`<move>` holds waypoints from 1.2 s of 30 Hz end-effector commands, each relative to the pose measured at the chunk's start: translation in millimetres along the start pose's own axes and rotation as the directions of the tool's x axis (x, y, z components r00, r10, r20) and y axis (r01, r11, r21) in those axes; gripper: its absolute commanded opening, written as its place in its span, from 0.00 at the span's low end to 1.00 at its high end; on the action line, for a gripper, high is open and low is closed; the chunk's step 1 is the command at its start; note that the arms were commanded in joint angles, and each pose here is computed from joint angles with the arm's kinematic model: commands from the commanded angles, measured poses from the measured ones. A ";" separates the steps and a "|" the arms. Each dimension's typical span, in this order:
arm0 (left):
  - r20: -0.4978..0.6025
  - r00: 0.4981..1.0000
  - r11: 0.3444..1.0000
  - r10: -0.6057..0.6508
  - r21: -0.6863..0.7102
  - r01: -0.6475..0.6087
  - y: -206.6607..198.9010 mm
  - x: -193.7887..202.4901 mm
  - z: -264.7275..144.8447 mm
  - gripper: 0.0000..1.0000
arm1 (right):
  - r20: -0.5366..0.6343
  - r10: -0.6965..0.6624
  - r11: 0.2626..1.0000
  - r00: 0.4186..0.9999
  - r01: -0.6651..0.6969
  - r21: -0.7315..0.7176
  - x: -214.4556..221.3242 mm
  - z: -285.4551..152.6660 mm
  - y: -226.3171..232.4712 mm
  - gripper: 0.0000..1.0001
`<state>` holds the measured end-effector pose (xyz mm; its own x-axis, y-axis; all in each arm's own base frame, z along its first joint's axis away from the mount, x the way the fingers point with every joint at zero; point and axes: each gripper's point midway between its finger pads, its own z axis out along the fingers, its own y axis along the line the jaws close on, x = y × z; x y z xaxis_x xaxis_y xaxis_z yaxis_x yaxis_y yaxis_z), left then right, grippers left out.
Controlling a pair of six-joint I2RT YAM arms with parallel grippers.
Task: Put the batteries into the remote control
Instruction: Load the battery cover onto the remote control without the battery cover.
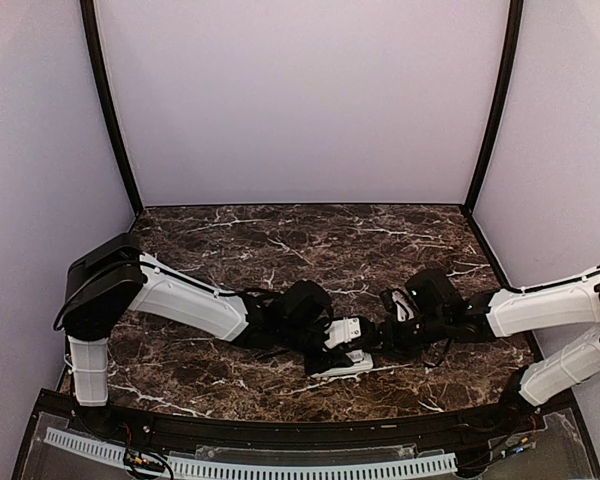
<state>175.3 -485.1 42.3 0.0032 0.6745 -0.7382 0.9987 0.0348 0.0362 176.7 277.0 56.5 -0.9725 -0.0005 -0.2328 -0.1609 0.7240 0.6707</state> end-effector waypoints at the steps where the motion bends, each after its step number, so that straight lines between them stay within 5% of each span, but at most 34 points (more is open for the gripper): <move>1: -0.124 0.992 0.999 -0.013 0.039 0.018 -14.1 30.3 0.1 0.12 | -0.003 -0.029 0.999 1.000 0.029 0.013 0.0 -3.2 2.9 0.13; 36: -0.156 0.988 0.999 -0.025 0.038 0.031 -12.1 36.8 7.7 0.22 | -0.031 -0.021 0.998 0.999 0.019 -0.052 9.1 9.4 4.8 0.06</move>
<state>175.6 -485.0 42.4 0.0015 0.6926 -0.7213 0.9988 0.0346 0.0353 174.4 281.6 53.6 -0.9741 -0.0162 -0.2254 -0.1708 0.7060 0.6873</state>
